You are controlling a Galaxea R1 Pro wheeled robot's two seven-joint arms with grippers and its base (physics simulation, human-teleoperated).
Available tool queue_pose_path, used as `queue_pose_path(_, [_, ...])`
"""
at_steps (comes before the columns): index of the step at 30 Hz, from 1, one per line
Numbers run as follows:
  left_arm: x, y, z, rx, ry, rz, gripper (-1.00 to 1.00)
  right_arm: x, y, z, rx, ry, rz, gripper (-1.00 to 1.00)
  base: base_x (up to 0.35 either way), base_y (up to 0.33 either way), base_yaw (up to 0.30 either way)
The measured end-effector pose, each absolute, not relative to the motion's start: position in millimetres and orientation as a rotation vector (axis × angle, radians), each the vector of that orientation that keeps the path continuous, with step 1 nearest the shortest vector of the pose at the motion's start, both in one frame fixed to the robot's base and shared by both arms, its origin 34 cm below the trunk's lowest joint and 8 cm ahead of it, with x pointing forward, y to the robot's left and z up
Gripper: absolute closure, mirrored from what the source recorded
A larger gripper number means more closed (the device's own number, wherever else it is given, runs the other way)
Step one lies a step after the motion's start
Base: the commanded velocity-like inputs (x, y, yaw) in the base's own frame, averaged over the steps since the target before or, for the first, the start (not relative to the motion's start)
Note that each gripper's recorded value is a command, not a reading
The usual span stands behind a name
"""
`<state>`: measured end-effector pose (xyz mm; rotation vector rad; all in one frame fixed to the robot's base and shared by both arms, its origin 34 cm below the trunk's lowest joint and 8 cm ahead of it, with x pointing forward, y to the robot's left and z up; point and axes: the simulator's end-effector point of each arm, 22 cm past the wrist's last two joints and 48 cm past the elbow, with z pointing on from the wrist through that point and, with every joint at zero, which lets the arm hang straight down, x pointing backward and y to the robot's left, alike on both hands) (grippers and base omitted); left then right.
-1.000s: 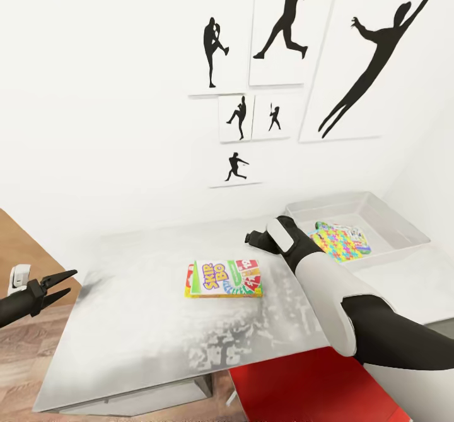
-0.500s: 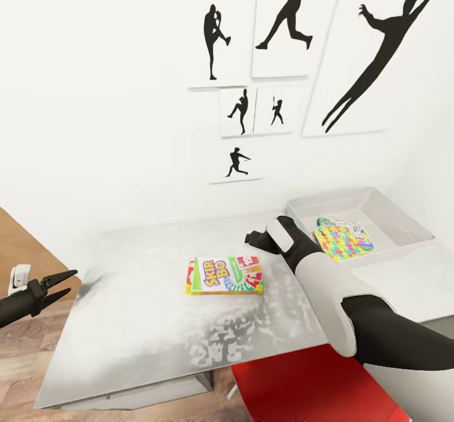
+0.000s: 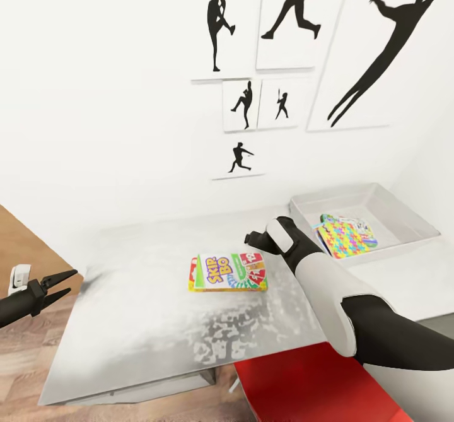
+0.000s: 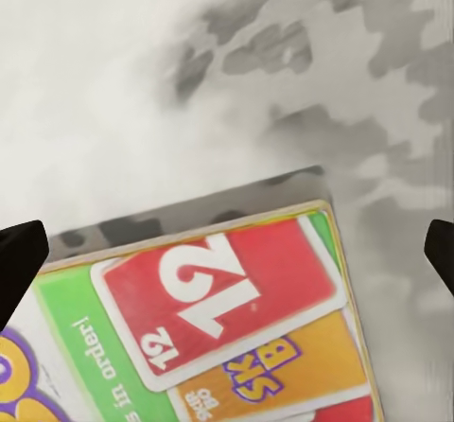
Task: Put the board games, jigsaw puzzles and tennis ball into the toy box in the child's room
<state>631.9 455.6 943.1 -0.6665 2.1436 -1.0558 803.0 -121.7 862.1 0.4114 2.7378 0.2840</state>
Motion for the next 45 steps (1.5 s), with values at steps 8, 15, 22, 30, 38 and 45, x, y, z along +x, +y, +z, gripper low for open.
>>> queue_pose_path(8, [631,456,936,-0.675,2.154,-1.054,-1.0,804,-112,856,0.4,2.736,0.343,-1.0,0.0,0.001,0.0])
queue_pose_path(15, [630,455,930,-0.681,2.165,-1.052,-1.0,803,-109,849,0.397,2.742,0.361,-1.0,0.0,0.0,0.0])
queue_pose_path(22, [630,455,928,-0.684,2.168,-1.053,-1.0,803,-108,846,0.397,2.745,0.366,-1.0,0.0,0.0,0.0])
queue_pose_path(30, [630,455,927,-0.685,2.169,-1.053,-1.0,802,-108,845,0.397,2.746,0.367,-1.0,0.0,0.0,0.0])
queue_pose_path(38, [630,455,927,-0.685,2.168,-1.053,-1.0,802,-108,845,0.397,2.747,0.368,-1.0,0.0,0.0,0.0])
queue_pose_path(45, [630,454,925,-0.687,2.171,-1.053,-1.0,801,-108,842,0.399,2.752,0.368,-1.0,0.0,0.0,0.0])
